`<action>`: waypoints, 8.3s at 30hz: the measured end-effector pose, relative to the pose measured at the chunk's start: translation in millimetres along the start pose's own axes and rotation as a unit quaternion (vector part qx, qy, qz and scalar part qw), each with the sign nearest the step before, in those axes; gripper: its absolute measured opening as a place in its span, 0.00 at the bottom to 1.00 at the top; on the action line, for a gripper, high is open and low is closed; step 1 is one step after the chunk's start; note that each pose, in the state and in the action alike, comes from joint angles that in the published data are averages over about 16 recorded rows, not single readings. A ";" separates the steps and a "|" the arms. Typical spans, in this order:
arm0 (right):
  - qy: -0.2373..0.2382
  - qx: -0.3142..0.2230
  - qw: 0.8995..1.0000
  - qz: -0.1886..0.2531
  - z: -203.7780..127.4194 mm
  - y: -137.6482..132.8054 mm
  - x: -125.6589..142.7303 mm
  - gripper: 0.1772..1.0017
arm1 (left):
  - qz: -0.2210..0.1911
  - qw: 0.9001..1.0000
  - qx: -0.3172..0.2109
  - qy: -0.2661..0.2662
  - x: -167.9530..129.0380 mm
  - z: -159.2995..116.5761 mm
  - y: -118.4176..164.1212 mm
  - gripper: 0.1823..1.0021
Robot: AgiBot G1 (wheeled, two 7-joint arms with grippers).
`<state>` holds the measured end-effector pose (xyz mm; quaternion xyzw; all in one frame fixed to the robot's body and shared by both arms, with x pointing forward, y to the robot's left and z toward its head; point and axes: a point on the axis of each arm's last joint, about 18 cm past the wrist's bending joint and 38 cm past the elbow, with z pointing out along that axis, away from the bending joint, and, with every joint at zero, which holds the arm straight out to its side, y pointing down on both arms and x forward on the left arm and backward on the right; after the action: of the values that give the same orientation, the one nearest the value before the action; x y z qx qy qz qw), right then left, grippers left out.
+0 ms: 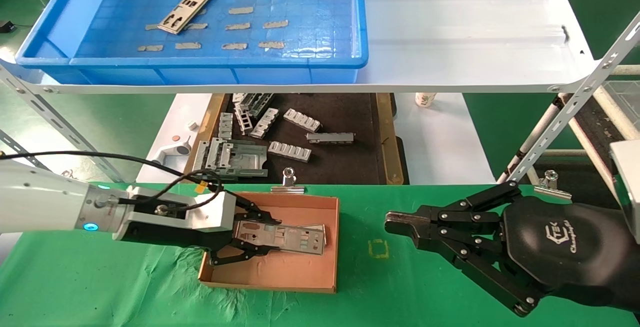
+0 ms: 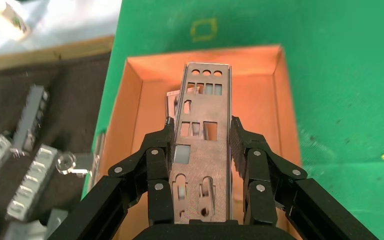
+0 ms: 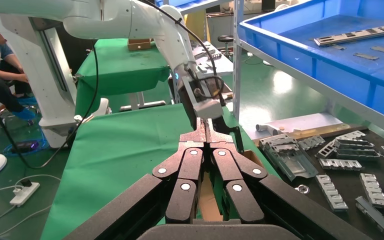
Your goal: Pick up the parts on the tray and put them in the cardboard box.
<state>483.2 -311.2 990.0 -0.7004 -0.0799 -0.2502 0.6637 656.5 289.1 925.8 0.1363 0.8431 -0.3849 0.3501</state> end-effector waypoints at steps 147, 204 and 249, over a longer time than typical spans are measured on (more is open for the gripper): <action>0.000 0.000 1.000 0.000 0.0 0.0 0.0 1.00 | -0.144 0.947 0.287 -0.007 85.8 -127.7 -122.3 1.00; 0.000 0.000 1.000 0.000 -0.1 0.0 0.1 1.00 | -0.147 0.947 0.286 -0.010 83.4 -126.2 -119.6 1.00; 0.000 0.000 1.000 0.000 -0.1 0.1 0.1 1.00 | -0.147 0.947 0.286 -0.010 83.3 -126.2 -119.6 1.00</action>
<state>483.3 -311.3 990.0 -0.7002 -0.0797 -0.2503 0.6638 475.8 300.1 992.0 0.1014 0.7046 -0.6586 0.2441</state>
